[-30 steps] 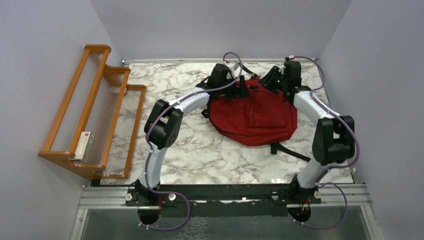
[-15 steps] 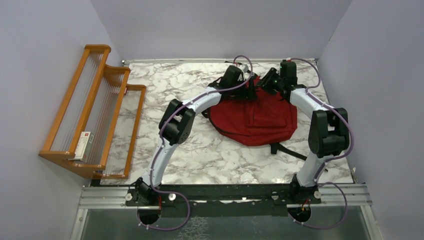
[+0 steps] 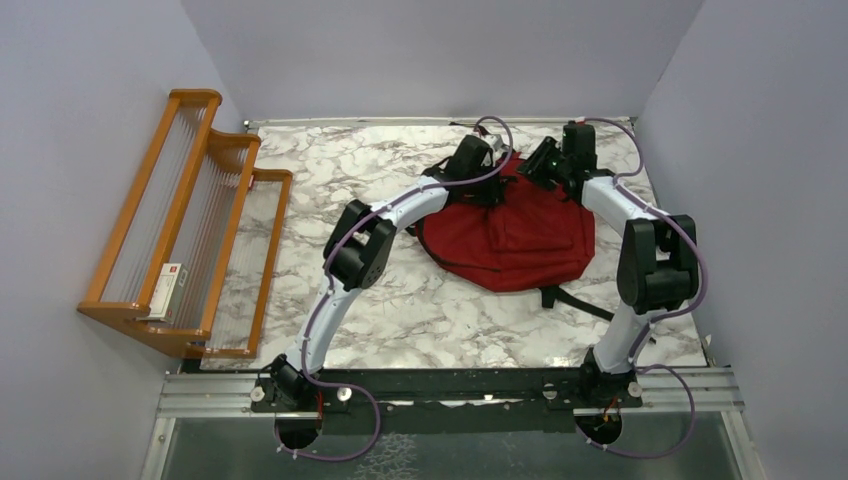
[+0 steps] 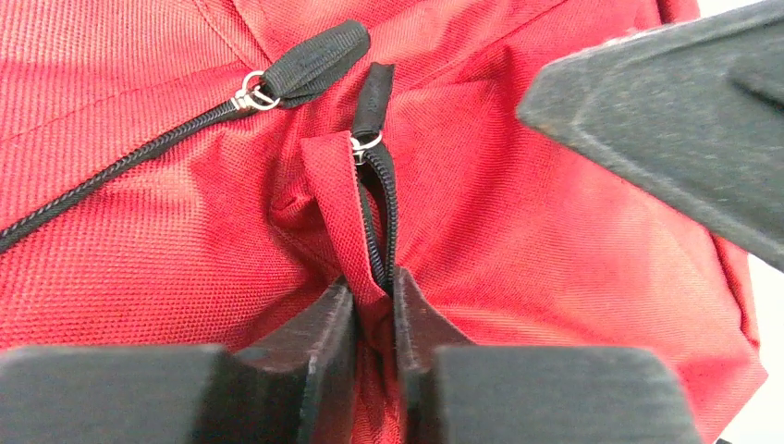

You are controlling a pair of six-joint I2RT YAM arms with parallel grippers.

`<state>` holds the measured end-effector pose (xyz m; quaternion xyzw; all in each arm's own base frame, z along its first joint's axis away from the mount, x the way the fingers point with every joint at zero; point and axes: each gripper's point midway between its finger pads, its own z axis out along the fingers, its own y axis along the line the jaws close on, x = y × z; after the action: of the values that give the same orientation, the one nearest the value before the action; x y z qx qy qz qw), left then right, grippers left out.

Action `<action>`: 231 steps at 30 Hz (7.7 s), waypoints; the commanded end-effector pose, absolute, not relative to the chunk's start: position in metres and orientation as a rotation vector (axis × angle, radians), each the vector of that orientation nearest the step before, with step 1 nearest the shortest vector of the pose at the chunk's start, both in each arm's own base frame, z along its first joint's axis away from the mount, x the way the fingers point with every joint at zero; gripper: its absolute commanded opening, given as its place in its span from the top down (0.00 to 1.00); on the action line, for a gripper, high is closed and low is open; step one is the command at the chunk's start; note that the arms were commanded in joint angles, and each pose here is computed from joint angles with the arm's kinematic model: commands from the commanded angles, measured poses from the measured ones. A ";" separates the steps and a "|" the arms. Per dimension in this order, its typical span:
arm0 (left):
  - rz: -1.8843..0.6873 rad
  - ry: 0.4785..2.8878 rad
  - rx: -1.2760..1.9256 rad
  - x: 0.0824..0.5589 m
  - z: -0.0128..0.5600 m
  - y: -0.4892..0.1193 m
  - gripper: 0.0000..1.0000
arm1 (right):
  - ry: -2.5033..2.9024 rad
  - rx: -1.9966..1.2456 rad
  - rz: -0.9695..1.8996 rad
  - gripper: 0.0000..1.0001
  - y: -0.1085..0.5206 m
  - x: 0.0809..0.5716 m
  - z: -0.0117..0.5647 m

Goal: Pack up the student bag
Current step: Zip the student bag at the center of the board.

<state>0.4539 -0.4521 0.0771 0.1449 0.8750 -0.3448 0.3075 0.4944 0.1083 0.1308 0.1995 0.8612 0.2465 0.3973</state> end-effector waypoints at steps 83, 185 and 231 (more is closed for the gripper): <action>-0.632 2.362 0.688 0.306 -0.049 -0.426 1.00 | 2.325 0.063 0.978 0.99 0.166 0.478 0.127; -0.967 1.405 1.195 0.404 0.150 -0.393 1.00 | 1.875 -0.518 1.233 0.99 0.210 0.373 0.197; -0.561 1.901 0.684 0.540 0.088 -0.265 1.00 | 2.159 -0.436 1.323 0.99 0.193 0.265 0.134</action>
<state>0.4863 -0.3270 0.0930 0.3308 0.7545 -0.3364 0.4562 0.2995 0.1931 0.1392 -0.1716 0.7966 0.4765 0.3302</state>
